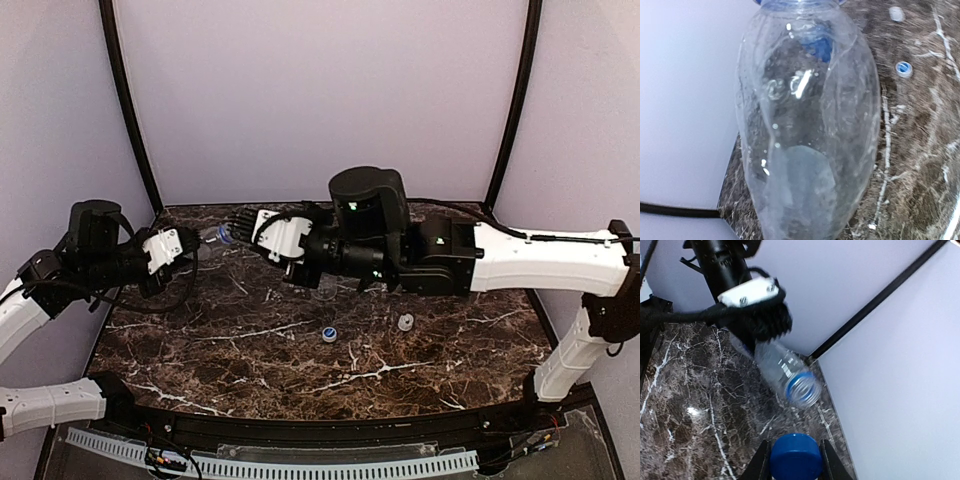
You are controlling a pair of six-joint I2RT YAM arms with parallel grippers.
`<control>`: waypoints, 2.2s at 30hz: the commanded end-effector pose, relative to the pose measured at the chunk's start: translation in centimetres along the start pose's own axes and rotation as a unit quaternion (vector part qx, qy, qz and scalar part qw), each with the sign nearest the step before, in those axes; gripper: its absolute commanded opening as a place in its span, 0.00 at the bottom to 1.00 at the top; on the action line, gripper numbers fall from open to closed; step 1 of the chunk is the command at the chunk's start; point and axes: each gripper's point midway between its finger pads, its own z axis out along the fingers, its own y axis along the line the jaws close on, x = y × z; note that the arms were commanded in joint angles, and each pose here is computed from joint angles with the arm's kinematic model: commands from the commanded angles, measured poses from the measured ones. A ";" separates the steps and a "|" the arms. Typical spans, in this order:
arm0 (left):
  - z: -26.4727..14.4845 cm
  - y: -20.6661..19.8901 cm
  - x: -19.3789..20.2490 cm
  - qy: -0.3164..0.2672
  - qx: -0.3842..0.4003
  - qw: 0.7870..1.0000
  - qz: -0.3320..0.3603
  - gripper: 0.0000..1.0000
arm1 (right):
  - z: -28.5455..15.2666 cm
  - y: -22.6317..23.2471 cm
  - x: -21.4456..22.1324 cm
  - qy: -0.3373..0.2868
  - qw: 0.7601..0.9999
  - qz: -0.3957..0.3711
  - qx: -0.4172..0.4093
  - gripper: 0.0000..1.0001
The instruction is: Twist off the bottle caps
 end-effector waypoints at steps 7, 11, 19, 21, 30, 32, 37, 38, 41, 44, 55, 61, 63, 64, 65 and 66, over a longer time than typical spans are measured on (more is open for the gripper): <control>-4.7 8.4 0.3 -0.085 -0.198 0.940 -0.263 0.15 | 9.4 11.4 12.5 0.262 0.898 0.318 -0.151 0.00; -5.0 7.3 1.4 -0.086 -0.192 0.939 -0.274 0.15 | 12.4 15.1 16.6 0.339 0.868 0.328 -0.154 0.00; -4.9 6.4 1.3 -0.094 -0.175 0.943 -0.267 0.16 | 13.1 18.1 22.2 0.426 0.832 0.321 -0.152 0.00; -4.8 6.3 1.3 -0.096 -0.173 0.943 -0.266 0.16 | 12.8 18.4 23.0 0.437 0.823 0.328 -0.153 0.00; -4.9 6.5 1.0 -0.100 -0.173 0.946 -0.257 0.17 | 13.2 18.7 23.7 0.439 0.818 0.333 -0.164 0.09; -4.9 6.6 0.9 -0.101 -0.173 0.946 -0.255 0.17 | 13.3 18.6 23.6 0.437 0.817 0.336 -0.166 0.18; -4.9 6.5 0.7 -0.105 -0.168 0.947 -0.253 0.17 | 13.3 18.1 23.1 0.431 0.820 0.337 -0.168 0.80; -4.9 6.5 0.7 -0.106 -0.168 0.947 -0.253 0.18 | 13.4 17.8 22.8 0.427 0.822 0.337 -0.168 0.89; -4.8 5.9 0.2 -0.115 -0.149 0.950 -0.250 0.19 | 13.6 16.3 21.3 0.408 0.833 0.336 -0.161 0.95; -4.9 4.3 -1.2 -0.137 -0.094 0.955 -0.245 0.20 | 13.6 13.3 18.0 0.362 0.856 0.334 -0.157 0.96; -6.3 -1.2 -4.9 -0.208 0.076 0.953 -0.208 0.21 | 1.8 -2.0 -4.8 -0.176 0.934 0.283 -0.127 0.96; -6.3 -2.2 -4.8 -0.210 0.097 0.954 -0.190 0.21 | 1.0 -4.1 -8.7 -0.271 0.911 0.287 -0.122 0.91; -6.4 -2.3 -4.9 -0.210 0.100 0.954 -0.190 0.22 | 1.8 -3.9 -9.4 -0.280 0.903 0.295 -0.137 0.88; -6.4 -2.3 -4.8 -0.209 0.100 0.954 -0.189 0.22 | 2.1 -4.1 -9.9 -0.286 0.900 0.297 -0.142 0.86; -6.4 -2.3 -4.8 -0.209 0.100 0.954 -0.188 0.22 | 2.5 -4.0 -10.2 -0.287 0.897 0.302 -0.148 0.84; -6.4 -2.4 -4.8 -0.208 0.100 0.955 -0.188 0.22 | 2.9 -3.9 -10.4 -0.286 0.895 0.306 -0.154 0.82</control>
